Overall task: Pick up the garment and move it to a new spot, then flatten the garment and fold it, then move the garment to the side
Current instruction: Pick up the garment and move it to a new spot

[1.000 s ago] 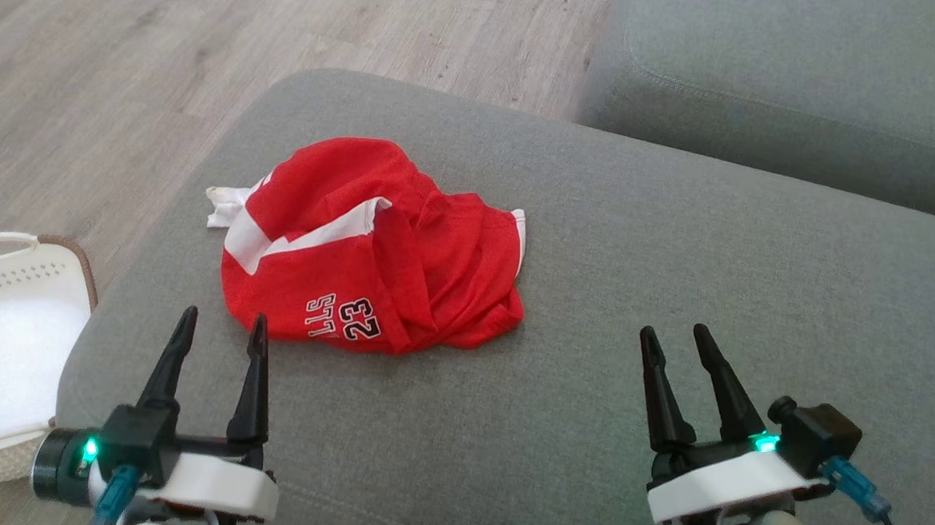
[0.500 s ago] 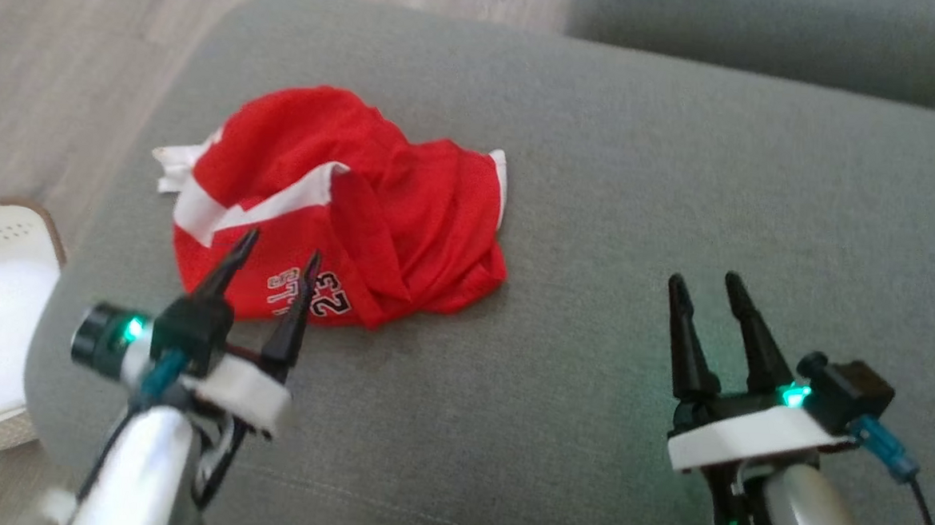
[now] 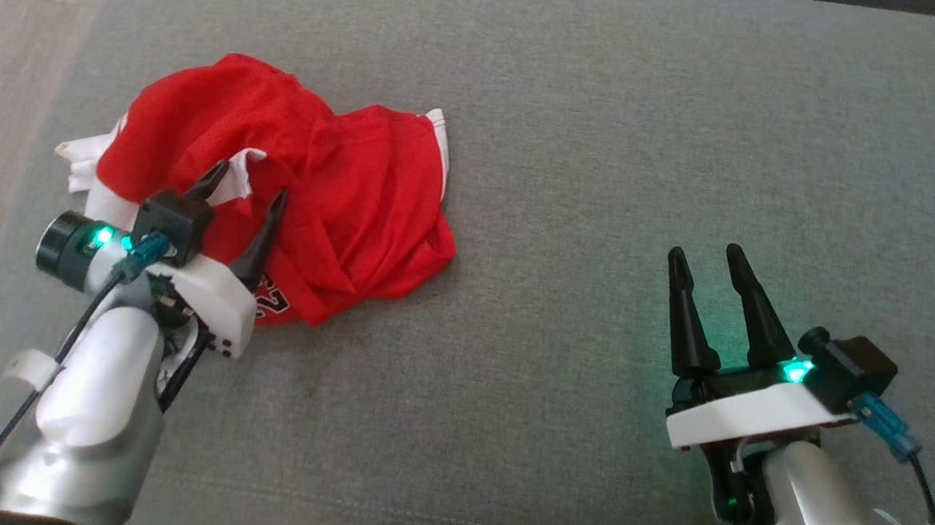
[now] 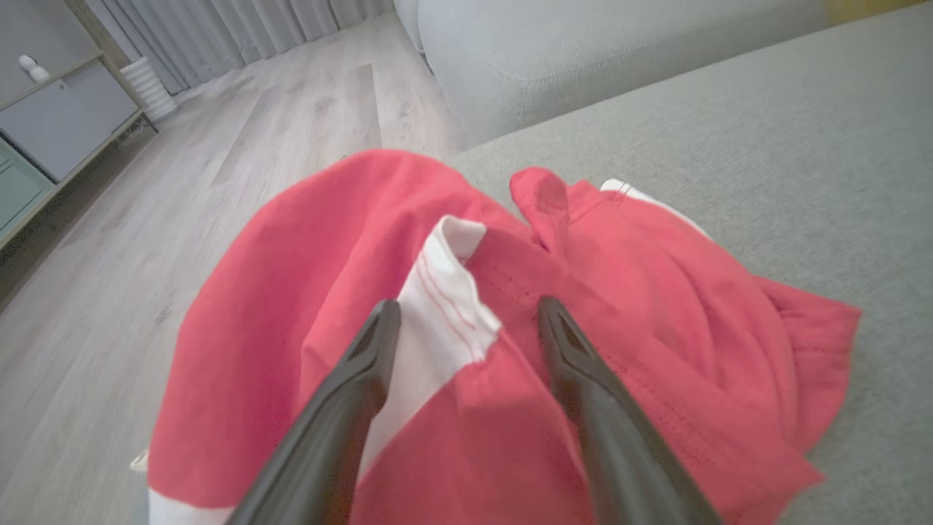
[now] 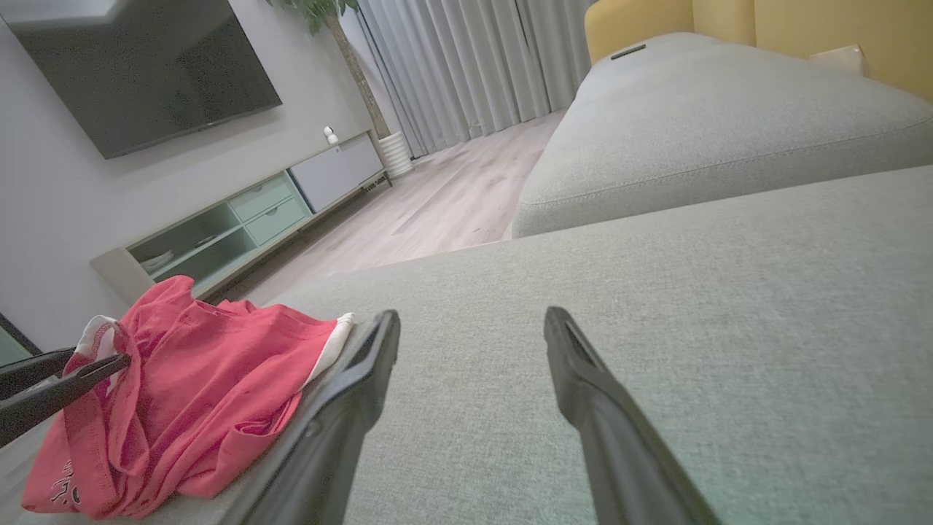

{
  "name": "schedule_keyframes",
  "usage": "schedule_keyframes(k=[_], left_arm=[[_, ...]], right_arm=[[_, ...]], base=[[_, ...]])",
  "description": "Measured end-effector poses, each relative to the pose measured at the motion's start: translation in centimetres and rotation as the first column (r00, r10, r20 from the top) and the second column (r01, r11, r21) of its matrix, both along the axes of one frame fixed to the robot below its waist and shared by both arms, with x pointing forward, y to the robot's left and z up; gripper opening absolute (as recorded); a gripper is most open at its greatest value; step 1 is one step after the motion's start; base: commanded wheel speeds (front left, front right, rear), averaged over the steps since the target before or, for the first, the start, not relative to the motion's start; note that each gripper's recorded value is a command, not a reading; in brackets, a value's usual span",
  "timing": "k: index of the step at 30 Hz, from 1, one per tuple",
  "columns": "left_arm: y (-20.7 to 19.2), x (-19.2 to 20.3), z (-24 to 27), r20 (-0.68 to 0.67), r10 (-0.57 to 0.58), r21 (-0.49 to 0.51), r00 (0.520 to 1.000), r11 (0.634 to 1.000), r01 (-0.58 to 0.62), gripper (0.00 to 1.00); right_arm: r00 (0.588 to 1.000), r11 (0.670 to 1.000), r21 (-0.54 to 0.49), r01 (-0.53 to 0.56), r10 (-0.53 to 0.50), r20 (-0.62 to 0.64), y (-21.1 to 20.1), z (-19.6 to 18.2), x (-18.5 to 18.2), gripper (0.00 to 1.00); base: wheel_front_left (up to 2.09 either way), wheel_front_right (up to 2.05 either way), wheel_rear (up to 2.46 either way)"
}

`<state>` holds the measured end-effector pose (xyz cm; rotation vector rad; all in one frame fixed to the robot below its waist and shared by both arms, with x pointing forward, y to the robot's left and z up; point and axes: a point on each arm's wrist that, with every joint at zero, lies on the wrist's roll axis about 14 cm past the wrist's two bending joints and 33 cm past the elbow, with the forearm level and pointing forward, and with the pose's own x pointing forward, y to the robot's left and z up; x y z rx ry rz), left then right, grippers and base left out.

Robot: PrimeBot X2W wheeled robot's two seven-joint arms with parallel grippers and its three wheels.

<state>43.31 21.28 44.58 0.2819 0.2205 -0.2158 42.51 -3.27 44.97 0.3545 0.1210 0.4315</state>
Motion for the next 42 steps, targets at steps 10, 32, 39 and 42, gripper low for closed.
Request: schedule_keyframes(k=[10,32,39,42], left_arm=[[-0.3,0.7,1.1,0.054,0.009,-0.008,0.998,1.0,-0.008,0.0],[-10.3,-0.4,20.8,0.633,-0.127,-0.131,0.764,0.955,0.268,0.0],[-15.2,1.3,23.3,0.677,-0.24,-0.093,0.696,0.91,0.404,0.0],[-18.3,1.8,24.3,0.692,-0.299,-0.077,0.657,0.875,0.479,0.0]], right_arm=[[0.999,1.0,-0.01,0.027,-0.027,0.022,-1.0,0.8,-0.3,1.0],[0.983,0.988,-0.016,0.151,-0.149,0.105,-5.5,4.2,-2.1,1.0],[0.97,0.975,-0.009,0.223,-0.22,0.105,-8.0,4.4,-2.5,1.0],[0.961,0.967,-0.006,0.253,-0.251,0.115,-9.1,4.8,-2.4,1.0]], base=[[0.0,0.0,0.0],[0.0,0.0,0.0],[0.0,0.0,0.0],[0.0,0.0,0.0]])
